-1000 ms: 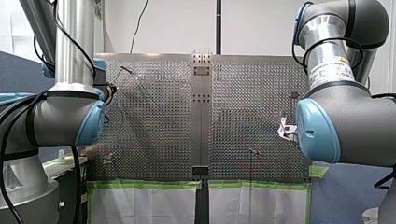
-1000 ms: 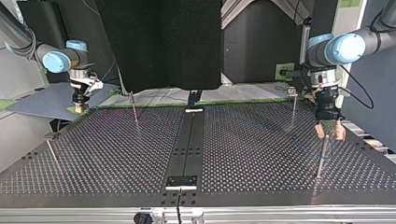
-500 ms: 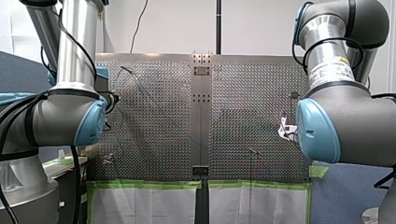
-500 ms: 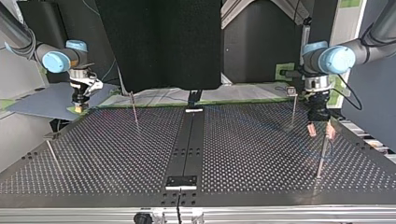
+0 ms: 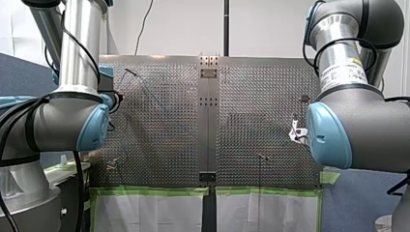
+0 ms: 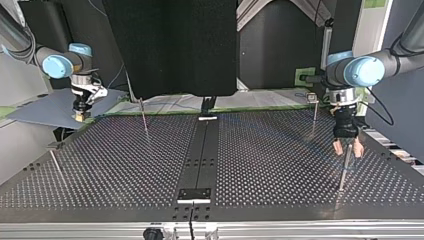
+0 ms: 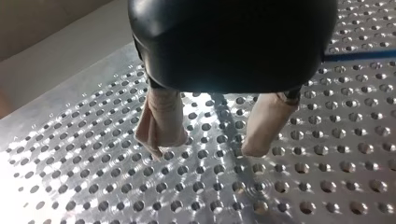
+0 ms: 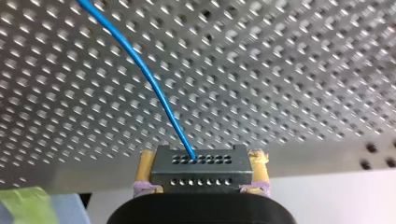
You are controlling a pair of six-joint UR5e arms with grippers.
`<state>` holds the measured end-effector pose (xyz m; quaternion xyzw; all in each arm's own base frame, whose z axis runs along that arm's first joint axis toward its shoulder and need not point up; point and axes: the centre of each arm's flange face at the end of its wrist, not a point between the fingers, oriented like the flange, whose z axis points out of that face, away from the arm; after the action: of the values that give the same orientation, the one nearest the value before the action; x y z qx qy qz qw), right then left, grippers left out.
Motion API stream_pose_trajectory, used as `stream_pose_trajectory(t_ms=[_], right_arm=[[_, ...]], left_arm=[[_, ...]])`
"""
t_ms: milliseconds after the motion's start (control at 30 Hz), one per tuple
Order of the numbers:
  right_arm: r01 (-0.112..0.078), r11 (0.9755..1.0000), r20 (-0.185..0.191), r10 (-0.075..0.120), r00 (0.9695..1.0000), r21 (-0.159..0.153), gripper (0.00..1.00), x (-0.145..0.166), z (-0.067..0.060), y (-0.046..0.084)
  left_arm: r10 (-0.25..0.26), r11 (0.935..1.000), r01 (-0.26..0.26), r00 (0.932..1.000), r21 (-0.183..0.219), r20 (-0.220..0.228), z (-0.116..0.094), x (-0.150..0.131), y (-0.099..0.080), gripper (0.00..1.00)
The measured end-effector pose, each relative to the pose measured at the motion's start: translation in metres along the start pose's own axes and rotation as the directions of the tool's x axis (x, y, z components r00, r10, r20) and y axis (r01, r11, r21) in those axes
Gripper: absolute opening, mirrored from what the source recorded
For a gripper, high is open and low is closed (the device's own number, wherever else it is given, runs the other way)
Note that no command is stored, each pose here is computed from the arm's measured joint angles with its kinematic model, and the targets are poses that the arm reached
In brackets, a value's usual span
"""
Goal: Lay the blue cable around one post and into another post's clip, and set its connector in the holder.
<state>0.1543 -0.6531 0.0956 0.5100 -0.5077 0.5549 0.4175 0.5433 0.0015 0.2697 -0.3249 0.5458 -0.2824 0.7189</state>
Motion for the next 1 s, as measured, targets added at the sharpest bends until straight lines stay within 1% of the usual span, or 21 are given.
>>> stream_pose_trajectory(t_ms=[67, 167, 233, 333, 400, 500, 633, 700, 767, 900, 1000], right_arm=[[0.000, 0.9999, -0.008, 0.000, 1.0000, -0.015, 0.00, 0.010, -0.001, -0.001], [-0.001, 0.9997, -0.014, 0.001, 0.9999, -0.024, 0.00, 0.026, -0.003, -0.006], [-0.001, 0.9997, -0.018, 0.000, 0.9998, -0.024, 0.00, 0.036, -0.004, -0.010], [-0.001, 0.9999, -0.023, 0.000, 0.9997, -0.017, 0.00, 0.052, -0.008, -0.019], [-0.002, 0.9999, -0.026, 0.001, 0.9997, -0.013, 0.00, 0.061, -0.011, -0.025], [-0.007, 0.9999, -0.034, 0.006, 0.9994, -0.015, 0.00, 0.070, -0.019, -0.031], [-0.025, 0.9994, -0.057, 0.024, 0.9981, -0.024, 0.00, 0.081, -0.029, -0.035], [-0.041, 0.9989, -0.064, 0.039, 0.9972, -0.024, 0.00, 0.086, -0.036, -0.038], [-0.052, 0.9984, -0.067, 0.050, 0.9965, -0.024, 0.00, 0.091, -0.042, -0.039], [-0.061, 0.9978, -0.073, 0.058, 0.9956, -0.028, 0.00, 0.108, -0.050, -0.038], [-0.064, 0.9976, -0.094, 0.061, 0.9937, -0.027, 0.00, 0.125, -0.053, -0.036]], left_arm=[[-0.001, 1.0000, 0.001, 1.0000, 0.007, 0.001, 0.003, -0.001, -0.002, 0.89], [-0.002, 0.9999, 0.002, 1.0000, 0.015, 0.000, 0.006, -0.003, -0.004, 0.89], [-0.003, 0.9998, 0.004, 1.0000, 0.018, -0.005, 0.008, -0.002, -0.004, 0.89], [-0.006, 0.9999, 0.007, 0.9994, 0.013, -0.033, 0.010, 0.006, 0.000, 0.89], [-0.007, 1.0000, 0.007, 0.9986, 0.006, -0.053, 0.010, 0.013, 0.005, 0.89], [-0.001, 1.0000, 0.001, 0.9978, 0.002, -0.066, 0.010, 0.018, 0.007, 0.89], [0.007, 1.0000, -0.007, 0.9972, 0.003, -0.074, 0.009, 0.022, 0.006, 0.89], [0.010, 0.9999, -0.009, 0.9970, 0.004, -0.076, 0.009, 0.024, 0.005, 0.89], [0.011, 0.9999, -0.011, 0.9969, 0.006, -0.078, 0.009, 0.025, 0.004, 0.89], [0.013, 0.9999, -0.013, 0.9968, 0.007, -0.079, 0.008, 0.026, 0.004, 0.89], [0.015, 0.9999, -0.014, 0.9967, 0.008, -0.080, 0.008, 0.026, 0.003, 0.89]])
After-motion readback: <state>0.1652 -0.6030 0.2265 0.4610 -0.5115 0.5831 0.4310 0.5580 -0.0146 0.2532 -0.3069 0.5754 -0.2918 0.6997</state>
